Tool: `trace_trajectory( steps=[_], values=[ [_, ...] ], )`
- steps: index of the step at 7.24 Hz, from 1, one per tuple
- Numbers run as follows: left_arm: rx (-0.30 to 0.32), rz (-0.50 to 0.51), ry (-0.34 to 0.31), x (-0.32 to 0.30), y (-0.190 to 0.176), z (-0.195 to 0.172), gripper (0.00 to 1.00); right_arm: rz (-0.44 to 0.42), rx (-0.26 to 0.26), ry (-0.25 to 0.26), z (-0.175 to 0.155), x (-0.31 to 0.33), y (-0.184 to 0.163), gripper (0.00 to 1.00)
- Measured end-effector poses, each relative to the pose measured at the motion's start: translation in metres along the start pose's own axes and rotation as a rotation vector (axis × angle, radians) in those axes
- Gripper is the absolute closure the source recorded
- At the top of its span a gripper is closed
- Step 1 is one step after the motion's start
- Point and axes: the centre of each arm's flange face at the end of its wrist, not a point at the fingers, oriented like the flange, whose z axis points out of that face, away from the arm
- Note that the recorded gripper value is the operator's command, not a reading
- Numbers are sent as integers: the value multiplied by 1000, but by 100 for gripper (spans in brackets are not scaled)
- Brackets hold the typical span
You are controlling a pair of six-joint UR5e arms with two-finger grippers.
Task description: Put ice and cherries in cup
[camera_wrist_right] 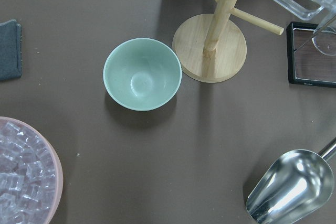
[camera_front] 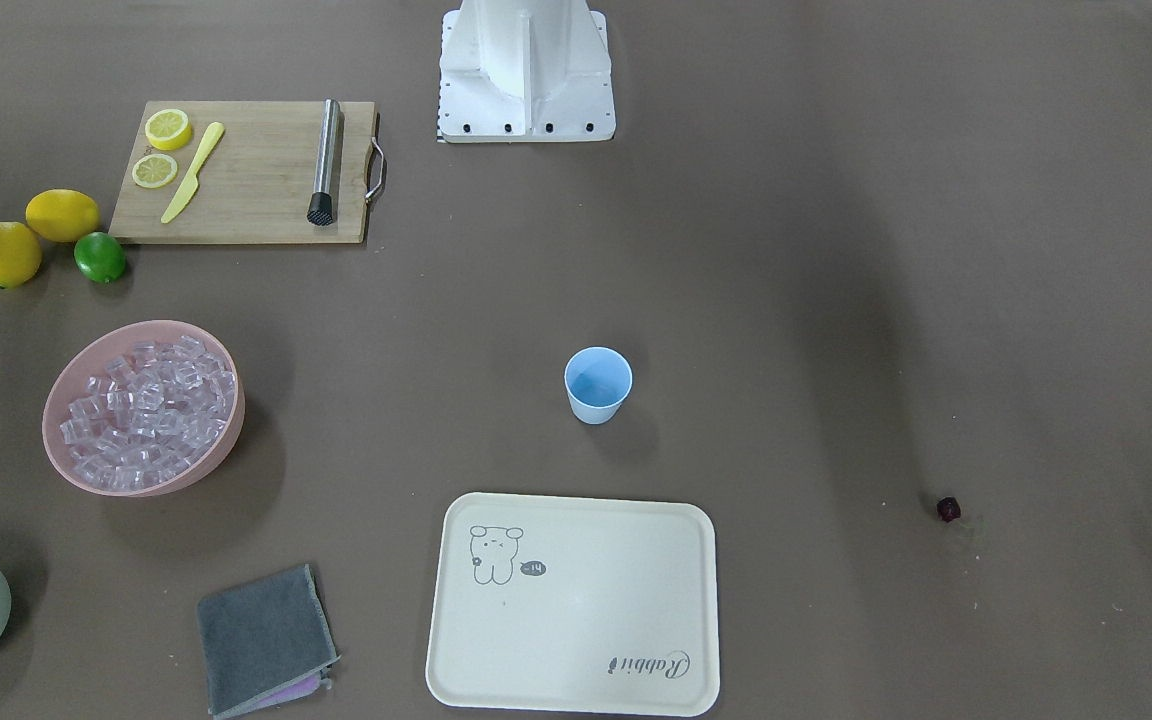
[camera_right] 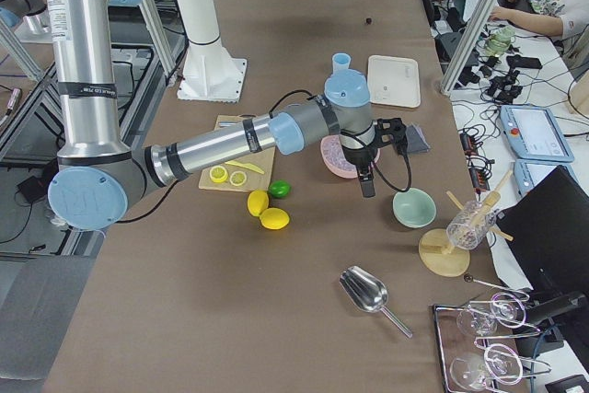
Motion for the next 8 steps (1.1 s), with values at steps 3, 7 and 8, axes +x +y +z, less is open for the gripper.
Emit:
trace_trajectory(
  steps=[3,7,8],
  values=[
    [11,13,6,7,-2,-5,2,-2,4,0,-1,-2,-2,0],
    [20,21,9,13,-5,-10,2,-17,7,-8,-1,-10,-4,0],
    [23,24,10,15,-7,-12,2,-28,7,-20,3,-30,-11,0]
  ],
)
